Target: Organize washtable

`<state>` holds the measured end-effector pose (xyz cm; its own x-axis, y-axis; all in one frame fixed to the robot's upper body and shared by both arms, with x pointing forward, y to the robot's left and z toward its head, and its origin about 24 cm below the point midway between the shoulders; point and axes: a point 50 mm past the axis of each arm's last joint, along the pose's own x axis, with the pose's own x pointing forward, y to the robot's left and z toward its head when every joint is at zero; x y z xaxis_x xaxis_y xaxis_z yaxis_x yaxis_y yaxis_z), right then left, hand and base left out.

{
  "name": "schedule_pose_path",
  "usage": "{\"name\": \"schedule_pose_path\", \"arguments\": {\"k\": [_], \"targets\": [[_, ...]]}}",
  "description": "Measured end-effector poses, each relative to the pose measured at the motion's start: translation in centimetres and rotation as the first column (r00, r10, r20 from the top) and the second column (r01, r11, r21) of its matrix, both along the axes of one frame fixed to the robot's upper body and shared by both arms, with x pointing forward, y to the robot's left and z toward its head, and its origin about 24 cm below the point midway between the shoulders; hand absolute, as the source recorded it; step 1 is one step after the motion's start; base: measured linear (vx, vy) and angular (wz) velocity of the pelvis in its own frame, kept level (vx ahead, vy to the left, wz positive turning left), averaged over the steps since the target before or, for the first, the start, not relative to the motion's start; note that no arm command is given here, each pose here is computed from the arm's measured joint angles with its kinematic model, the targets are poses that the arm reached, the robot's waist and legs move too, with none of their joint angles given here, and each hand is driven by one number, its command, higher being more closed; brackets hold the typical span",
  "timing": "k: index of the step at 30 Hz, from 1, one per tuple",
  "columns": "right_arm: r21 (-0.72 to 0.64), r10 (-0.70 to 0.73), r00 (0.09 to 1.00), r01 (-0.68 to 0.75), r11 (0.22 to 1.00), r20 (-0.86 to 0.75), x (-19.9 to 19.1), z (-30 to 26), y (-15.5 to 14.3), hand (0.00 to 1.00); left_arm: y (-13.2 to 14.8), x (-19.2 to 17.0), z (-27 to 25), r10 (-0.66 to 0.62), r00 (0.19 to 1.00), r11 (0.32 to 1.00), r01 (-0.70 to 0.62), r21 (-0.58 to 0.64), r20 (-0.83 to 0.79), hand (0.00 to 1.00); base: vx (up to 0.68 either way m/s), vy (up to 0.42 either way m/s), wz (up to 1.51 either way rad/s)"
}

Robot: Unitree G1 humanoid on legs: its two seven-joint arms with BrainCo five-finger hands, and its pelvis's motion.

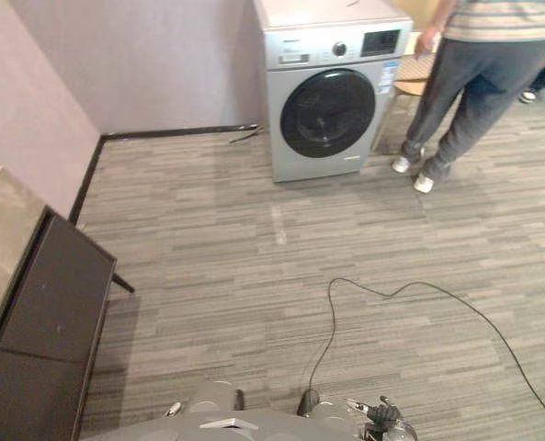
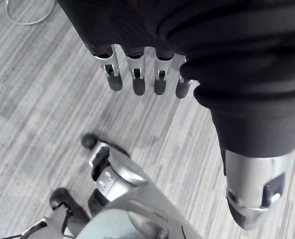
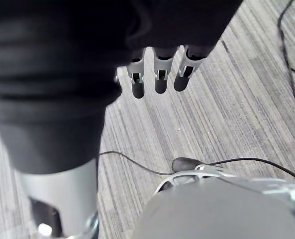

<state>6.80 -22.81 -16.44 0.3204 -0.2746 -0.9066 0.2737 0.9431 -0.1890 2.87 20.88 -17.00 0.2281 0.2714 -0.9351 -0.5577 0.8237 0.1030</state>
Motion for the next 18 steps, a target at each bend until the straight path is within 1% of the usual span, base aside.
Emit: {"name": "schedule_pose_path", "arguments": {"k": [2,4,5,9,12,14,18], "targets": [[-0.006,0.006,1.000,-0.006,1.000,0.008,0.1,0.1,0.0,0.00,-0.1,0.4,0.1,0.023,1.000,1.000,-0.023,0.000,0.021,0.00,-0.15,0.138,-1.06],[-0.021,0.050,0.999,-0.050,0.999,0.013,-0.1,0.2,-0.1,0.00,-0.4,0.2,0.1,0.046,0.999,0.999,-0.046,-0.001,0.024,0.00,0.11,0.141,-1.43],[-0.014,0.078,0.997,-0.078,0.997,0.015,0.0,0.2,0.4,0.00,0.1,0.2,0.2,0.044,0.999,0.999,-0.045,0.013,0.029,0.00,0.25,0.143,-1.43],[-0.004,0.096,0.994,-0.096,0.995,0.048,0.3,0.3,1.3,0.00,0.9,1.2,0.4,0.054,0.997,0.998,-0.056,0.040,0.061,0.00,0.24,0.051,-1.40],[0.001,0.075,0.995,-0.075,0.997,0.066,0.5,0.3,1.2,0.00,1.1,1.4,0.5,0.051,0.996,0.998,-0.054,0.045,0.068,0.00,0.18,-0.086,-1.60],[-0.003,0.048,0.997,-0.048,0.999,0.067,0.4,0.4,0.9,0.00,0.9,2.4,0.4,0.022,0.997,0.999,-0.025,0.039,0.074,0.00,0.07,-0.118,-1.48],[0.003,-0.008,0.998,0.008,1.000,0.069,0.3,0.3,0.8,0.00,1.3,4.0,0.7,-0.049,0.994,0.997,0.044,0.059,0.096,0.00,0.00,-0.040,-0.94]]}}
